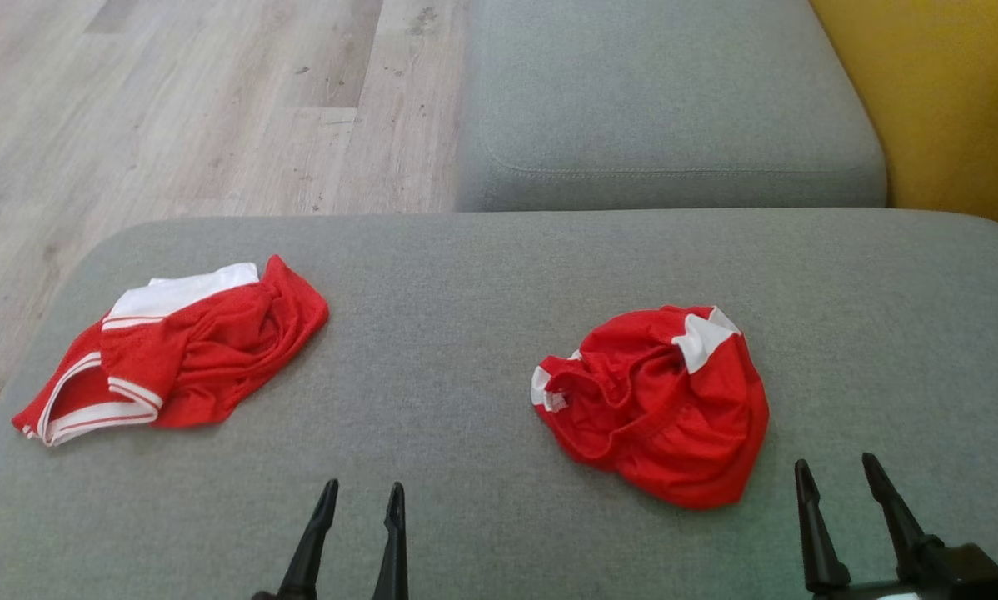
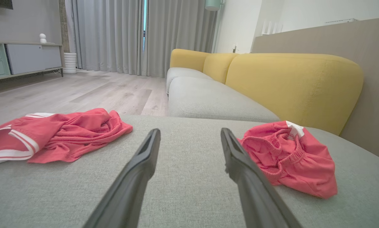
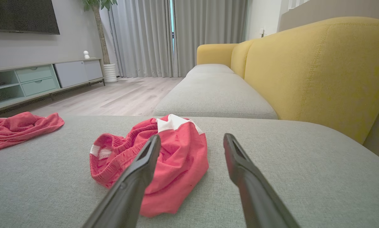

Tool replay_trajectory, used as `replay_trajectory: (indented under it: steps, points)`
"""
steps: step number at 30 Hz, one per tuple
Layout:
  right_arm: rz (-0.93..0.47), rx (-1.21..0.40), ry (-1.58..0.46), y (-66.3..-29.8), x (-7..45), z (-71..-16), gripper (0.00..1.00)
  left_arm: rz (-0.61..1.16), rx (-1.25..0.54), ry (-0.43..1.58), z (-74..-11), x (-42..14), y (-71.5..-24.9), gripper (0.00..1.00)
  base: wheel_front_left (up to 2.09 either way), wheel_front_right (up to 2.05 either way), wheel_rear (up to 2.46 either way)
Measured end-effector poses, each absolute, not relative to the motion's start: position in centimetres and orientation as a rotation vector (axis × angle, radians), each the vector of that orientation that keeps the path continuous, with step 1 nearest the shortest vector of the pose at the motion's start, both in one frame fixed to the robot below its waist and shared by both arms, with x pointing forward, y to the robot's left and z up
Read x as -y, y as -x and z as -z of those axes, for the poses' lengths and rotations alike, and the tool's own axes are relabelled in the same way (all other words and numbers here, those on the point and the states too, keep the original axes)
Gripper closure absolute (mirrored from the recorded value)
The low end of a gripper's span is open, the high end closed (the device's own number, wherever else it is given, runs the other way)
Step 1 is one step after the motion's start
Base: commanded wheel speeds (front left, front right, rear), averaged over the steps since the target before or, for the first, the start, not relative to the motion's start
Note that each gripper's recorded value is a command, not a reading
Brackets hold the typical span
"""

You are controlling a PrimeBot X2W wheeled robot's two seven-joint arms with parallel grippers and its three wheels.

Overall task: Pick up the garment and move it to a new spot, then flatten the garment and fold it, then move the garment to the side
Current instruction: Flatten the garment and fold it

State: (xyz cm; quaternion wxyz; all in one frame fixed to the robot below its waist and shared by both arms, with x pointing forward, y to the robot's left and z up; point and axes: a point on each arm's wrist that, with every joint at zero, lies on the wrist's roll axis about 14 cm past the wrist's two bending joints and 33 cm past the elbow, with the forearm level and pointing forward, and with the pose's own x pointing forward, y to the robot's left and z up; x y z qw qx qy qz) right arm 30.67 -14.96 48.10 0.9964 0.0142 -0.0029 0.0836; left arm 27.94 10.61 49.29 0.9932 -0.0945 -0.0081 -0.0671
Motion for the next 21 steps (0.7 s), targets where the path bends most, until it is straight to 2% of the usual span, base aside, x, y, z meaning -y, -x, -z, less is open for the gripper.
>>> replay_trajectory:
  steps: [21]
  points:
    - [-0.183, 0.013, -0.031, -30.50, 14.40, -48.29, 0.00, 0.164, 0.025, 0.124, -48.85, -10.36, -28.23, 0.00, 0.00, 0.00, 0.00]
